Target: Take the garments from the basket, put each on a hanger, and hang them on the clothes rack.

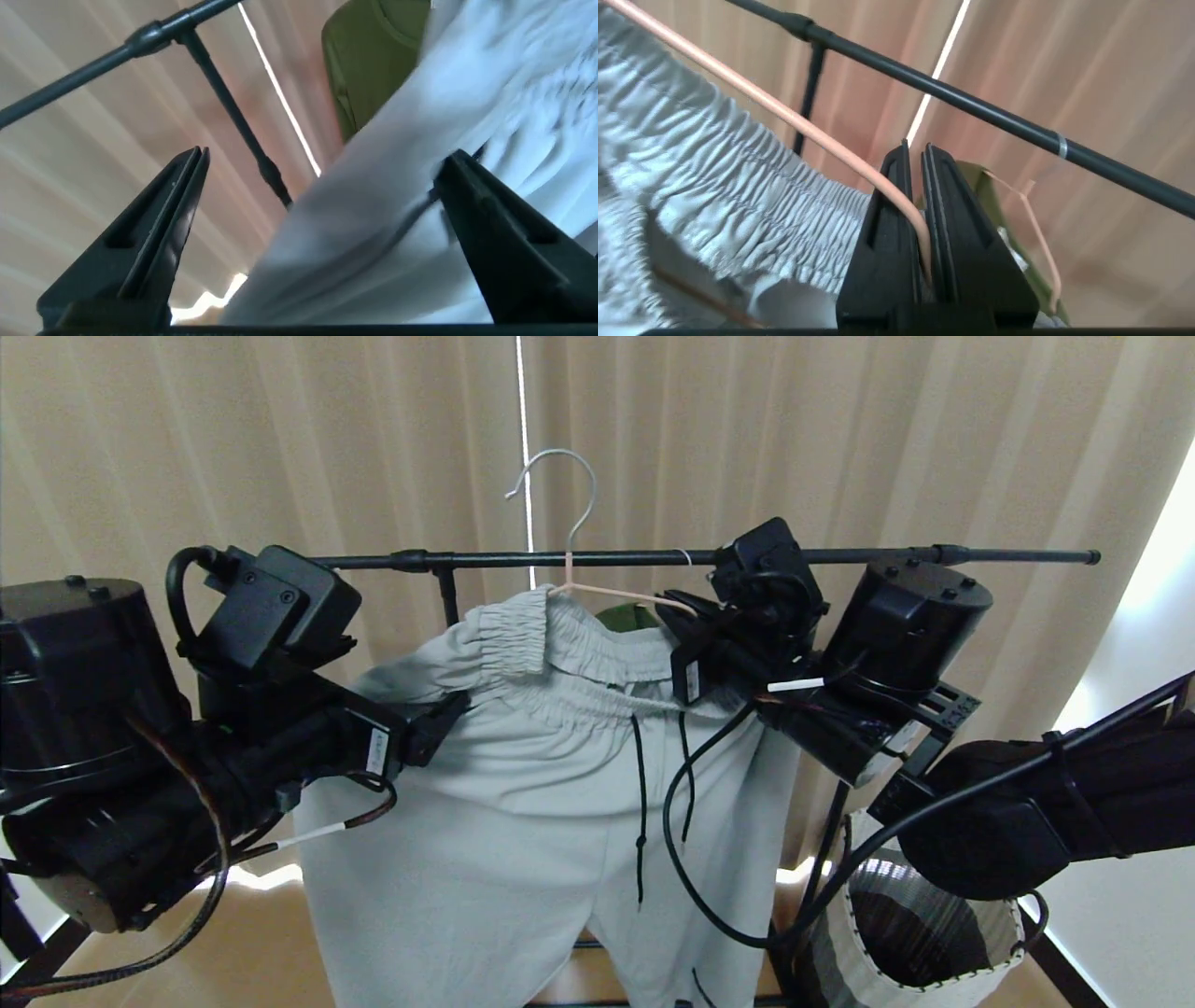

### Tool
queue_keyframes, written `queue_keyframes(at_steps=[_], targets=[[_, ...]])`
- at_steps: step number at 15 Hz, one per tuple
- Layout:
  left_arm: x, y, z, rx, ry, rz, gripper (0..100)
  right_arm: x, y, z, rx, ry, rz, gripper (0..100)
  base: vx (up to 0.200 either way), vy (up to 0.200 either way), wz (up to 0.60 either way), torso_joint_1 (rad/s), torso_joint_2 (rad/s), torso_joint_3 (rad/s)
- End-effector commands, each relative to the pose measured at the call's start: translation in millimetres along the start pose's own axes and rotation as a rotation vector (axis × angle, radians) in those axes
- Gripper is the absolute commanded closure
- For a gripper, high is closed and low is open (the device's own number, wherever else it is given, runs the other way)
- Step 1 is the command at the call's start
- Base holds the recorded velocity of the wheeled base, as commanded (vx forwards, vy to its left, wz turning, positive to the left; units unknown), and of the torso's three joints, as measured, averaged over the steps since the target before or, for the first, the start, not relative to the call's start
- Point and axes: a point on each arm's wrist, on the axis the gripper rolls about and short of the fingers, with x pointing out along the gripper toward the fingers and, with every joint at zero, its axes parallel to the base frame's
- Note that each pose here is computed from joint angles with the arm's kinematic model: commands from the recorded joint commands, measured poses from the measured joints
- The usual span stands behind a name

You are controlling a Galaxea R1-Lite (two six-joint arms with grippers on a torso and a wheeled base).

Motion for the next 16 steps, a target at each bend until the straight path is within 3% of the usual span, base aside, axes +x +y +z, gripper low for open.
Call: queue_keyframes(at_steps=[1, 5, 12, 16], targets=[[-13.6, 5.0, 2.6, -0.006, -0.029, 0.007, 0, -7.0, -11.1, 4.9, 0.006, -0.005, -0.024, 100, 0.0, 0.0, 0.0, 0.0, 0.0, 0.0], [-26.3, 5.8, -8.8, -0.005, -0.01, 0.005, 0, -17.9, -32.9, 13.2, 0.027, -0.02, -0.08, 100, 0.0, 0.0, 0.0, 0.0, 0.0, 0.0], [-34.7, -3.7, -45.4, 0.021, 0.104, -0.047, 0, -40.3, -39.6, 35.0, 0.113, -0.066, -0.091, 100, 0.0, 0.0, 0.0, 0.0, 0.0, 0.0], [-27.5, 1.9, -54.1, 0.021, 0.154, -0.012, 0, -44.9, -45.4, 42.0, 0.116, -0.087, -0.105, 100, 0.0, 0.0, 0.0, 0.0, 0.0, 0.0]])
